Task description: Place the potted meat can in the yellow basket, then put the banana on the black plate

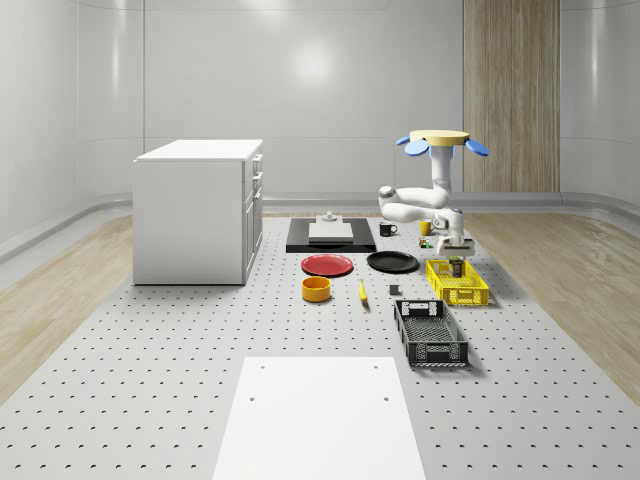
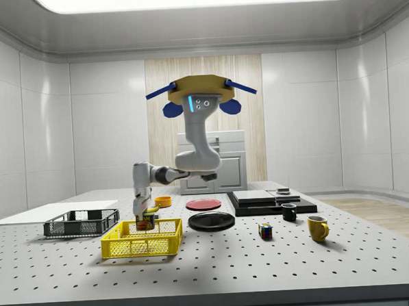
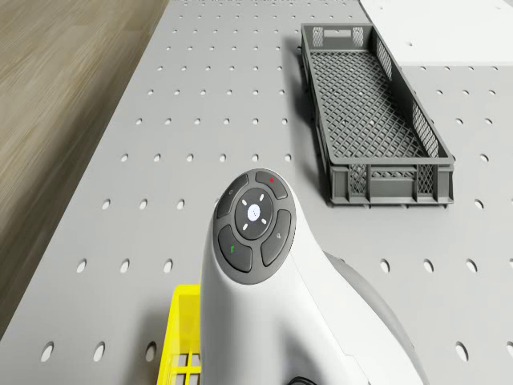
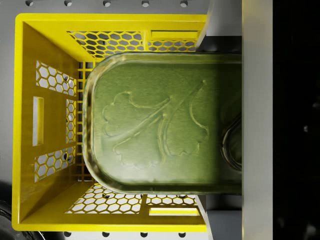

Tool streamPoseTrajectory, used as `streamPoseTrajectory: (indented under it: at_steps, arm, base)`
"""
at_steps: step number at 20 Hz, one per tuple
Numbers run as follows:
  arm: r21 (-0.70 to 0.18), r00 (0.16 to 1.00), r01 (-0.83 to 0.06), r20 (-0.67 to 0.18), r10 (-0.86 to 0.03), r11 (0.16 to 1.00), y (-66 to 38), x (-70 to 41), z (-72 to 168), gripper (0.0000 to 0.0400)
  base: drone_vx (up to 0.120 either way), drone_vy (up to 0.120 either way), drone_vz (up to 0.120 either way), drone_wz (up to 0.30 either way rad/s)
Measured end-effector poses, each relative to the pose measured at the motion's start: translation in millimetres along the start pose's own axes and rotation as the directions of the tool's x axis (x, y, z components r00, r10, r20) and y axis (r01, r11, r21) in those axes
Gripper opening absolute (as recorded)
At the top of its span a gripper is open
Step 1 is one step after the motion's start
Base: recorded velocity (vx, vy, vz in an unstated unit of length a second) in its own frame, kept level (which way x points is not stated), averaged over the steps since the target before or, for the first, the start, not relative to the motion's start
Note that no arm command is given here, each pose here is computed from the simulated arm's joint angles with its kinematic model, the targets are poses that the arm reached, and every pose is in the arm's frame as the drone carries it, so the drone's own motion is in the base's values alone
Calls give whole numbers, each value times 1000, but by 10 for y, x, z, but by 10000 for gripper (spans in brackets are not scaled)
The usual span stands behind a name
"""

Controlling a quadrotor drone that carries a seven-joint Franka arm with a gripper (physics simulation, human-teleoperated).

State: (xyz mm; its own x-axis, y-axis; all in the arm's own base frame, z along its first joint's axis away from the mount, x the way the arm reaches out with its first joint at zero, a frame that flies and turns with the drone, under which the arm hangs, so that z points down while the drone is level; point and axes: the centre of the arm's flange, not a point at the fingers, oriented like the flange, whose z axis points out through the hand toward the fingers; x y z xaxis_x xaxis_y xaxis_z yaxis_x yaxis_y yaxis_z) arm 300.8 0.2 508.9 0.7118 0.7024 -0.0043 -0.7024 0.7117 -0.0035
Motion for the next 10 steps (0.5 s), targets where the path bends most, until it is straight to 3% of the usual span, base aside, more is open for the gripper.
streamPoseTrajectory:
  at_steps: [10]
  arm:
    - [0,1000,1,0,-1,1000,0,0,266,289]
  base:
    - [0,0,0,0]
